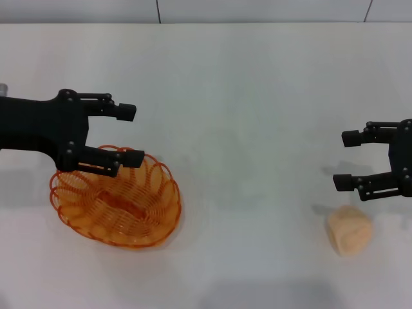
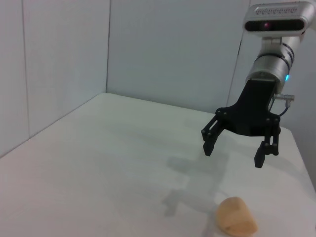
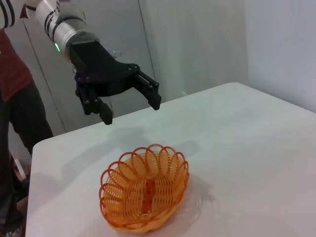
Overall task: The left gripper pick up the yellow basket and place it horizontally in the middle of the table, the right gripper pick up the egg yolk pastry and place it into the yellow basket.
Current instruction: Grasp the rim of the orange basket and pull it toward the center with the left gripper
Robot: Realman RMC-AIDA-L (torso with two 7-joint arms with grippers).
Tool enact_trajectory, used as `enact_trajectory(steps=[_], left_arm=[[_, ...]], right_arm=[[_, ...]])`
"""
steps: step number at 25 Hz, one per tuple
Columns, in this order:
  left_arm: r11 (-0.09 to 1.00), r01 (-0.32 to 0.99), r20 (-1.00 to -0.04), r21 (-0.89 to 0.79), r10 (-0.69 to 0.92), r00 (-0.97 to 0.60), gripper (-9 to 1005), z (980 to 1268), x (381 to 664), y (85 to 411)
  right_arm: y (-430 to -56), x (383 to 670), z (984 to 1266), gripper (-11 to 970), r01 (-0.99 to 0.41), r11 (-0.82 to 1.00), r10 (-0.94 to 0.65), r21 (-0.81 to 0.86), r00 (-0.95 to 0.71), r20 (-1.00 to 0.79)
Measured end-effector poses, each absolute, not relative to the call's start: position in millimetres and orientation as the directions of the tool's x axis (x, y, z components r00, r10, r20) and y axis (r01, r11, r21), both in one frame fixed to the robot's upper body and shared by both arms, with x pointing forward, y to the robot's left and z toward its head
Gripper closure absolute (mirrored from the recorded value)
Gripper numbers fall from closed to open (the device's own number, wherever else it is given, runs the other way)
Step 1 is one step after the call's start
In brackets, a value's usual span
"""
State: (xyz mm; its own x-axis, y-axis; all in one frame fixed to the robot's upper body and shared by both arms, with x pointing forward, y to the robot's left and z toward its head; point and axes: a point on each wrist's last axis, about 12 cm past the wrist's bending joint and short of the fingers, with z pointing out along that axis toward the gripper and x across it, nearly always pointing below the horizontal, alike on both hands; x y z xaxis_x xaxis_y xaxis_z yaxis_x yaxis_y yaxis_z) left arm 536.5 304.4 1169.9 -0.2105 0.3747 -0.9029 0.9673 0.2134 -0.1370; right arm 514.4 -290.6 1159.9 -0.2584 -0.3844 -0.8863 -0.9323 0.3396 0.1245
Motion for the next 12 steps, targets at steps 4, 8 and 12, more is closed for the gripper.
enact_trajectory(steps=[4, 8, 12], left_arm=[[0.224, 0.965, -0.898, -0.133, 0.384, -0.213, 191, 1172.5, 537.5, 308.6], [0.261, 0.956, -0.884, -0.135, 0.404, -0.235, 198, 1175.0, 539.7, 318.5], [0.326, 0.931, -0.835, -0.162, 0.459, -0.305, 205, 1177.7, 542.4, 331.8]], right_arm=[[-290.2, 515.0, 1159.6, 102, -0.932, 0.339, -0.383, 0.126, -0.259, -0.887], [-288.5, 517.5, 1160.1, 102, -0.932, 0.34, -0.381, 0.122, -0.255, -0.889], [-287.6, 518.7, 1160.5, 101, -0.932, 0.342, -0.381, 0.118, -0.252, -0.889]])
